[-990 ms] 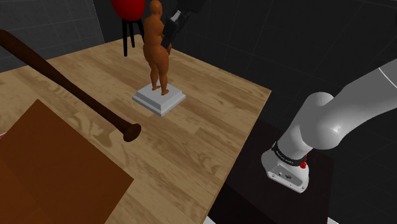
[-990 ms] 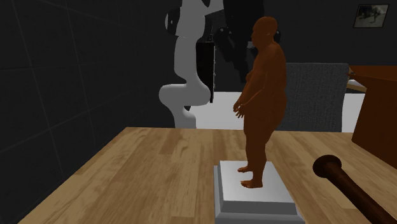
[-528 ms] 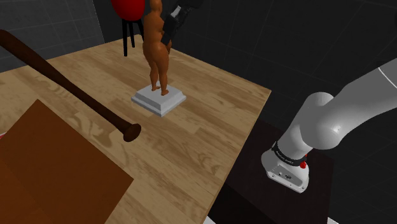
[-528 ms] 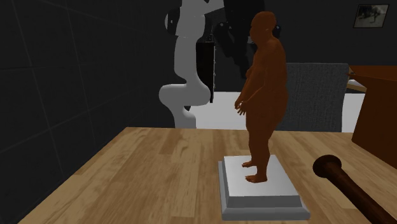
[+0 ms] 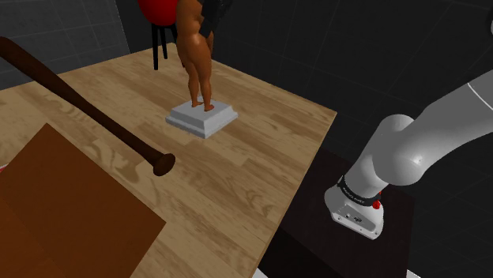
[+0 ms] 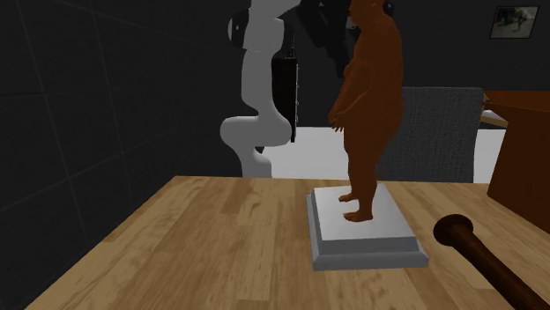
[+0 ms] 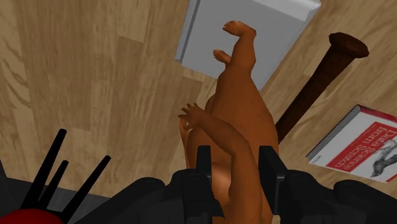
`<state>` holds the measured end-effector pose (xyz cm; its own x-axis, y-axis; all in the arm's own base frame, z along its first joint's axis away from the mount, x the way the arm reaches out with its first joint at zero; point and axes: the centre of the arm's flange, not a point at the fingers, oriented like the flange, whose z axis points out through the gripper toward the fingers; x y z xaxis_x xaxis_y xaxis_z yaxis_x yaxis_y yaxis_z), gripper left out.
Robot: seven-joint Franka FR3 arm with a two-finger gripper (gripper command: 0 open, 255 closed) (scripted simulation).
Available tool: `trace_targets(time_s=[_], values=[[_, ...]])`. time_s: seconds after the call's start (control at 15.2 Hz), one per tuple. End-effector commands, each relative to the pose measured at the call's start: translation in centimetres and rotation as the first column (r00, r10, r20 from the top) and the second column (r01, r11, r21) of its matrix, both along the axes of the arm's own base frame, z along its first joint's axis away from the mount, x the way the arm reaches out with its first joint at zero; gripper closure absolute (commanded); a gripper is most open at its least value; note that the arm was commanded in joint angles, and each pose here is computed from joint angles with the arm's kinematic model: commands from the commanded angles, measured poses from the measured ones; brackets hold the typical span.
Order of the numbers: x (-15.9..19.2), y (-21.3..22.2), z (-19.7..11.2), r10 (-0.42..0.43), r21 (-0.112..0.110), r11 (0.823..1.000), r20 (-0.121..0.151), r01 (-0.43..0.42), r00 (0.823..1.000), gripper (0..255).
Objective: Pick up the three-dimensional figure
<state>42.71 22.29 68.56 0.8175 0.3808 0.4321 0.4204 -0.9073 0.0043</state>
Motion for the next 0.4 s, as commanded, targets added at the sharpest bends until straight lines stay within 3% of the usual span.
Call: trace_targets(time_s=[0.0,0.33], values=[[-0.1,0.0,1.3,0.0,0.001,1.0,0.002,0.0,1.0,255],[-0.1,0.0,2.9,0.0,0.001,1.0,0.002,0.0,1.0,255]])
